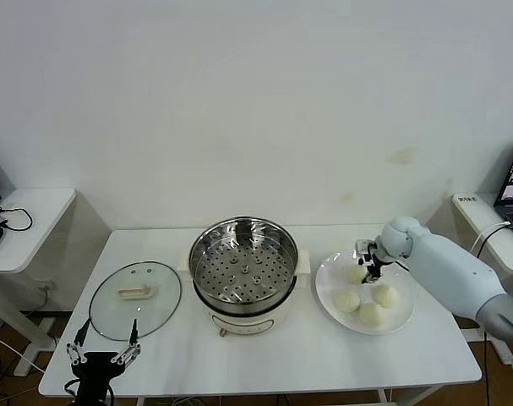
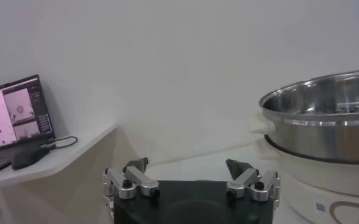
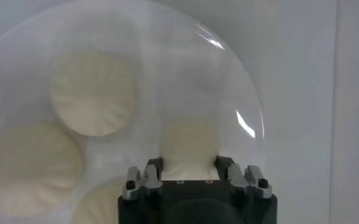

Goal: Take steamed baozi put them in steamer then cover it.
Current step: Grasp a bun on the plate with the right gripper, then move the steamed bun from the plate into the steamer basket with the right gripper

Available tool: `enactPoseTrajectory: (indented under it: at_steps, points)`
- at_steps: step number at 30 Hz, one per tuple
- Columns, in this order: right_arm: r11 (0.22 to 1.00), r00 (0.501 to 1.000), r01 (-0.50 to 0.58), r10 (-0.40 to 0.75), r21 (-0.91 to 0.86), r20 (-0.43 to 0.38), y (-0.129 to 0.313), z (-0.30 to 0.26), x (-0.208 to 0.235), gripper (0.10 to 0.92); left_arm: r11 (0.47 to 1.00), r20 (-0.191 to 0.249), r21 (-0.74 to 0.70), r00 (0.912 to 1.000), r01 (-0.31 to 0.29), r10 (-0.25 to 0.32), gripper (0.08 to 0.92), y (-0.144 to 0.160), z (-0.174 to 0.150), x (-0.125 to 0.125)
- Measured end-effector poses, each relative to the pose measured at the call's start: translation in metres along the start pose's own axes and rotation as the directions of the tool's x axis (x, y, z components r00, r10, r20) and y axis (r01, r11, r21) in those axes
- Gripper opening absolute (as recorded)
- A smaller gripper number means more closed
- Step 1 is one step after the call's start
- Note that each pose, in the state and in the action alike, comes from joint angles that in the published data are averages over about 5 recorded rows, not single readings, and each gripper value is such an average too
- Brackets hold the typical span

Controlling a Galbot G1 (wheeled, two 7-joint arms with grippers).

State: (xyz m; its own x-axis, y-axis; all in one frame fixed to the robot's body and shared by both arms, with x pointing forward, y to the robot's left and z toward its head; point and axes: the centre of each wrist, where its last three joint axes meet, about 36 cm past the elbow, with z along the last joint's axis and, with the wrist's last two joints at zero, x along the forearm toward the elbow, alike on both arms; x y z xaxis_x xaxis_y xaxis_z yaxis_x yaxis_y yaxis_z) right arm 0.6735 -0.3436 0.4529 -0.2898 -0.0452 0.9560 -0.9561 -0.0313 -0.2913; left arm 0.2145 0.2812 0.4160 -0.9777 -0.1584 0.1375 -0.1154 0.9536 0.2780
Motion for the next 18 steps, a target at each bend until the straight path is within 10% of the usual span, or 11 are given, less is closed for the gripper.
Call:
enactPoseTrajectory:
  at_steps: [18]
  points:
    - [0.997,0.995,-0.068,0.066,0.019,0.078,-0.027,-0.002,0.096,0.535,1.000,0.024,0.002,0.9996,-0.015,0.015,0.823,-0.002,-0.005,-0.003]
